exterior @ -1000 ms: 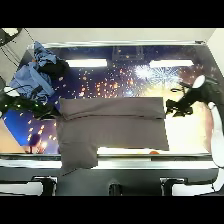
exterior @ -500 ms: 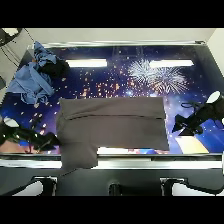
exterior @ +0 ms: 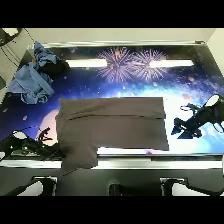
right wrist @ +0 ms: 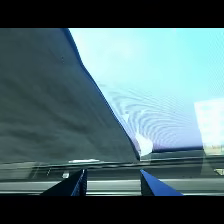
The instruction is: Fold the shirts.
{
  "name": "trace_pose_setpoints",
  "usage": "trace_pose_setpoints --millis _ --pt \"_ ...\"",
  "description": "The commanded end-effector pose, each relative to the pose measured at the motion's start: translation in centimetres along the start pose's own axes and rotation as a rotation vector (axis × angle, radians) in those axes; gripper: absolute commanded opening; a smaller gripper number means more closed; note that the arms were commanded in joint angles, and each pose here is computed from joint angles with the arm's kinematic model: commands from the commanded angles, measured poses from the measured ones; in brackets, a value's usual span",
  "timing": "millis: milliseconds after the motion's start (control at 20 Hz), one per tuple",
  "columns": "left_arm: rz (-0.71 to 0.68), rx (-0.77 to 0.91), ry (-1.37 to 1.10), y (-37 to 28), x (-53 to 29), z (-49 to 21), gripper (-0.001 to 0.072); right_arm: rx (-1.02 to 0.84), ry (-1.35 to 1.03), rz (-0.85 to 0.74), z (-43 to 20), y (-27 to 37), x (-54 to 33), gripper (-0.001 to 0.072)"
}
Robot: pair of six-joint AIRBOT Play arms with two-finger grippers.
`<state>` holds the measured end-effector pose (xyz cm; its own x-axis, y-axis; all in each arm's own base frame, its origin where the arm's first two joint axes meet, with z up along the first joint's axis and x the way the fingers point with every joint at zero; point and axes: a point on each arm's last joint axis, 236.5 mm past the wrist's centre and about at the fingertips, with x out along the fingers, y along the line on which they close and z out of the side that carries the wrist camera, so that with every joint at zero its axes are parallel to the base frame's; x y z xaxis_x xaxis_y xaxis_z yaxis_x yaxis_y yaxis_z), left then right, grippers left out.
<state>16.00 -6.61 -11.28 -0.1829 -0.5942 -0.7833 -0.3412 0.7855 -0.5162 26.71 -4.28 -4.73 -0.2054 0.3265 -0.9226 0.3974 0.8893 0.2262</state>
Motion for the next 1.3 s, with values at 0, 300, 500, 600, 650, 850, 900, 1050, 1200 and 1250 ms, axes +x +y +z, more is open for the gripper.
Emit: trace_pose_setpoints --millis 0,300,500,600,650,850,900,1050,1200,1250 --pt "0.02 -0.018 -0.065 0.5 0.1 1.4 0.0029 0.005 0.028 0.001 -1.1 -0.2 1.2 0.0441" --pt "0.02 -0.009 -0.067 0.5 0.1 1.5 0.0028 0.062 0.044 0.018 -2.6 -1.3 7.3 0.0452" --pt "0.021 0.001 -0.068 0.5 0.1 1.5 0.0028 0.102 0.005 0.089 -2.0 0.1 8.5 0.045" --pt "0.021 0.001 -0.068 0.5 0.1 1.5 0.0028 0.12 -0.039 0.115 -0.9 0.6 8.5 0.0253" --pt "0.018 0.002 -0.073 0.4 0.0 1.7 0.0028 0.122 -0.051 0.121 -0.6 0.8 8.4 0.0065" --pt "-0.052 0.146 -0.278 -4.2 -5.4 6.3 0.0024 0.022 -0.087 0.161 0.8 2.4 5.5 0.0058" --pt "-0.045 0.181 -0.336 -5.4 -7.3 7.4 0.0023 0.009 -0.118 0.176 1.8 3.1 4.0 0.0056" --pt "-0.014 0.252 -0.526 -8.6 -12.9 11.8 0.0022 0.0 -0.376 0.208 8.1 5.6 -2.7 0.0056" --pt "-0.012 0.234 -0.69 -11.2 -17.1 17.3 0.0022 -0.089 -0.537 0.21 13.3 9.9 -6.5 0.0057" --pt "-0.012 0.249 -0.686 -11.9 -17.3 18.7 0.0022 -0.105 -0.556 0.212 14.9 11.4 -6.6 0.0058"
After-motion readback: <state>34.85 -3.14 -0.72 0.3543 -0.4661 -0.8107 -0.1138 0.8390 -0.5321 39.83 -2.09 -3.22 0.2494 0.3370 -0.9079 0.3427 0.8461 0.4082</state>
